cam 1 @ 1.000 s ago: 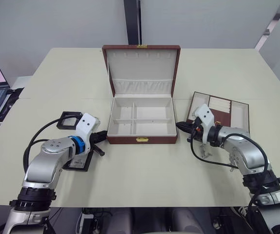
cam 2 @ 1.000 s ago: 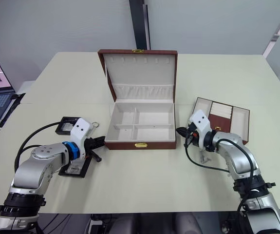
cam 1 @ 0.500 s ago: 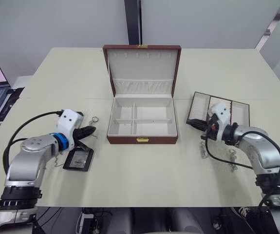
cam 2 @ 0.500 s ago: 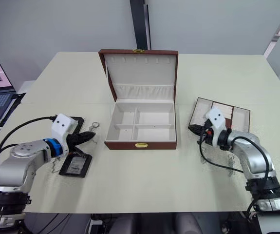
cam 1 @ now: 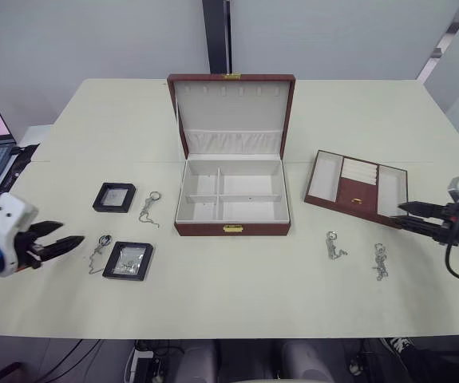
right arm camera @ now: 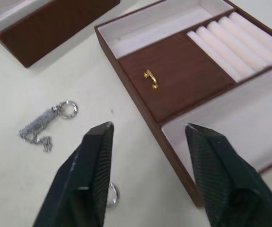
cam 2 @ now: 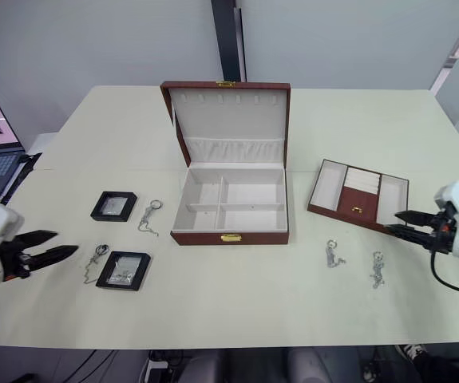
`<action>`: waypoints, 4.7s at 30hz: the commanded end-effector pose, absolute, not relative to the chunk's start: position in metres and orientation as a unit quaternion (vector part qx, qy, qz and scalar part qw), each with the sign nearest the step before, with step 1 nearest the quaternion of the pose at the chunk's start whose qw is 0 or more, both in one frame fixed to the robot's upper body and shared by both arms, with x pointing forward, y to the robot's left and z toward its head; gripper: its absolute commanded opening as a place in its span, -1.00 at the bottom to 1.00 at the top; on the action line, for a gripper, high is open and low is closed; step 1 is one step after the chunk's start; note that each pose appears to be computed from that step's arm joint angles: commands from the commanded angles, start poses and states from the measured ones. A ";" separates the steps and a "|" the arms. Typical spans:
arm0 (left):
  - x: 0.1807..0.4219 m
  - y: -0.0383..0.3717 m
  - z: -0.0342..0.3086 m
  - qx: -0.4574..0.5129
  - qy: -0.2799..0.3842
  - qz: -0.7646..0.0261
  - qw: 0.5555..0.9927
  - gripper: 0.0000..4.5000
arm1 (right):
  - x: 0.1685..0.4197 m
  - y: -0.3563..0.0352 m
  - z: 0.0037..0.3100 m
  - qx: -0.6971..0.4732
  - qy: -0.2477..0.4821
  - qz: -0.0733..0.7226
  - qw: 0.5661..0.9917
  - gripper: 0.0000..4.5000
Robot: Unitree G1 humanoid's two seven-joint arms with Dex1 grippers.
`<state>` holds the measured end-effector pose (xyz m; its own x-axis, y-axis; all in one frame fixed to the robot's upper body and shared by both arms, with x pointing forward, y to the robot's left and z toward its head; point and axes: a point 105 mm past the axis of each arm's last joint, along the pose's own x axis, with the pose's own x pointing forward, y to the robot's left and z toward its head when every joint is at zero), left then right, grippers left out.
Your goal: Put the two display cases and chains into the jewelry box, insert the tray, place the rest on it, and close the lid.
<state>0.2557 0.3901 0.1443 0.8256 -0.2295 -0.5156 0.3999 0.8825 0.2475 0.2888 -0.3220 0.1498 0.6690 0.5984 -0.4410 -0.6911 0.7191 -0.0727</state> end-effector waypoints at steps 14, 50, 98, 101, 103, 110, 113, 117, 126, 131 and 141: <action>0.242 0.437 0.165 0.223 0.247 -0.106 0.937 1.00 | 0.274 -0.370 0.147 -0.188 0.242 0.311 0.900 0.99; 0.305 0.373 0.173 0.314 0.251 -0.292 0.868 1.00 | 0.264 -0.114 0.233 -0.113 -0.036 0.613 0.781 0.99; 0.231 0.344 0.059 0.069 0.113 -0.071 0.989 1.00 | 0.270 -0.088 0.212 -0.131 -0.012 0.659 0.740 0.99; 0.230 0.345 0.056 0.061 0.120 -0.066 0.989 1.00 | 0.269 -0.088 0.211 -0.132 -0.012 0.659 0.741 0.99; 0.229 0.346 0.055 0.057 0.125 -0.065 0.988 1.00 | 0.269 -0.088 0.211 -0.131 -0.011 0.659 0.741 0.99; 0.232 0.344 0.054 0.041 0.128 -0.066 0.989 0.61 | 0.270 -0.090 0.210 -0.132 -0.010 0.657 0.742 1.00; 0.234 0.344 0.054 0.035 0.128 -0.065 0.989 0.20 | 0.270 -0.090 0.209 -0.132 -0.009 0.656 0.743 1.00; 0.235 0.344 0.053 0.030 0.129 -0.064 0.989 -0.32 | 0.271 -0.090 0.210 -0.133 -0.010 0.654 0.745 1.00; 0.234 0.346 0.052 0.023 0.132 -0.054 0.990 -0.99 | 0.272 -0.090 0.210 -0.133 -0.011 0.652 0.747 1.00; 0.233 0.350 0.060 0.024 0.115 -0.044 0.992 -0.99 | 0.273 -0.090 0.211 -0.133 -0.014 0.651 0.747 1.00; 0.243 0.328 0.117 0.013 0.041 -0.063 0.997 -0.99 | 0.275 -0.090 0.226 -0.125 -0.040 0.650 0.749 1.00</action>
